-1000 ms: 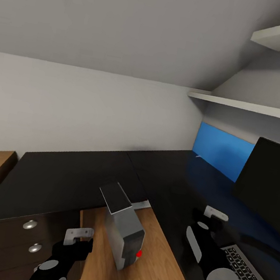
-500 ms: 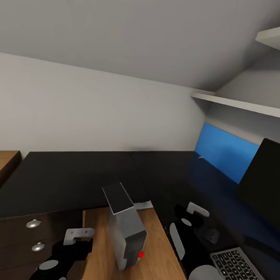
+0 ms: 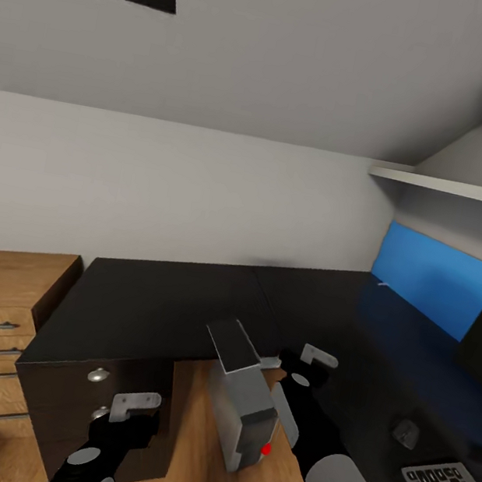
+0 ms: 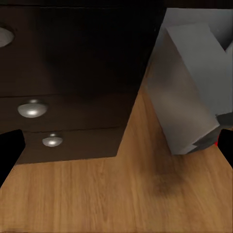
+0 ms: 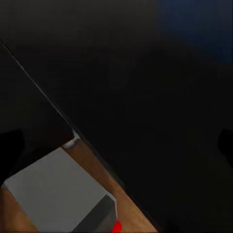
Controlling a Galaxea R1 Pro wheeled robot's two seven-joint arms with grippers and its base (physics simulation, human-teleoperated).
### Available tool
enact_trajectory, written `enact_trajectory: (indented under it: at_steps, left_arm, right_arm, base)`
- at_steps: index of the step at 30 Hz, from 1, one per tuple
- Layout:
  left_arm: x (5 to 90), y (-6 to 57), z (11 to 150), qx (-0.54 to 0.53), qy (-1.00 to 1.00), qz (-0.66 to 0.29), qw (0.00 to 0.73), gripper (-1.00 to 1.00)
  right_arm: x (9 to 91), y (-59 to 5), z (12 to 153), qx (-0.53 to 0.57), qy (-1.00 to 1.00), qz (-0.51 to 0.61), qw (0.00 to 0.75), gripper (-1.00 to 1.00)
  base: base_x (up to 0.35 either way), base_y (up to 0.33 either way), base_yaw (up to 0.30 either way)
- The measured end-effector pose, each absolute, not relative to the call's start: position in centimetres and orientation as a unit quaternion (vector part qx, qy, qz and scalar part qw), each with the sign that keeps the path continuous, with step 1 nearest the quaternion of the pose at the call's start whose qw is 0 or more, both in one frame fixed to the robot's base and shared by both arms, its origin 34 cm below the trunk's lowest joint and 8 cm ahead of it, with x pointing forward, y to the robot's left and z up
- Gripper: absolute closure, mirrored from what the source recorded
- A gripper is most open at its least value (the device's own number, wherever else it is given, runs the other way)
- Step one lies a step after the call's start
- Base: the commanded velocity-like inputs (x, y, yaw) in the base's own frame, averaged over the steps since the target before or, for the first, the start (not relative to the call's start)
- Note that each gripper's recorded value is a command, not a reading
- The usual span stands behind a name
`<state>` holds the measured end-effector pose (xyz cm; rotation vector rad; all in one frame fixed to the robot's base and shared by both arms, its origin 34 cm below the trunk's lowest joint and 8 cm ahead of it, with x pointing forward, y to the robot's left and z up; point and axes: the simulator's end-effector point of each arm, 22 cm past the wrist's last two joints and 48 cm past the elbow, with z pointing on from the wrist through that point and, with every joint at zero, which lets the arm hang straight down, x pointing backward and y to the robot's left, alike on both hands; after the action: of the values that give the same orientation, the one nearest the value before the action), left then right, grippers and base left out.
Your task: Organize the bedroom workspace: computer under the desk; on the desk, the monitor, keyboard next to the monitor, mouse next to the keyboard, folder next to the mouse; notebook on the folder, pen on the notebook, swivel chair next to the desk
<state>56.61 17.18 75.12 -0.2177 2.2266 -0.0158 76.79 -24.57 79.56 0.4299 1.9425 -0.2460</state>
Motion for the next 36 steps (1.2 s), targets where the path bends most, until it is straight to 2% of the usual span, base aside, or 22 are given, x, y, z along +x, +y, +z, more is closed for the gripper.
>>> enact_trajectory:
  at_steps: [11,29,36]
  left_arm:
    - [56.6,17.3,75.0,-0.089,0.896,-0.005,0.436,-1.0]
    - [56.6,17.5,74.9,-0.09,0.896,-0.004,0.435,-1.0]
    - [56.6,17.7,74.9,-0.09,0.896,-0.002,0.436,-1.0]
  right_arm:
    - [76.8,-23.0,79.7,0.17,0.818,-0.097,0.541,-1.0]
    - [77.0,-19.2,81.3,0.119,0.811,-0.088,0.566,-1.0]
    - [77.0,-19.0,81.2,0.119,0.811,-0.087,0.567,-1.0]
  base:
    - [0.0,0.0,0.254]
    - [0.0,0.0,0.017]
    - [-0.155,0.0,0.234]
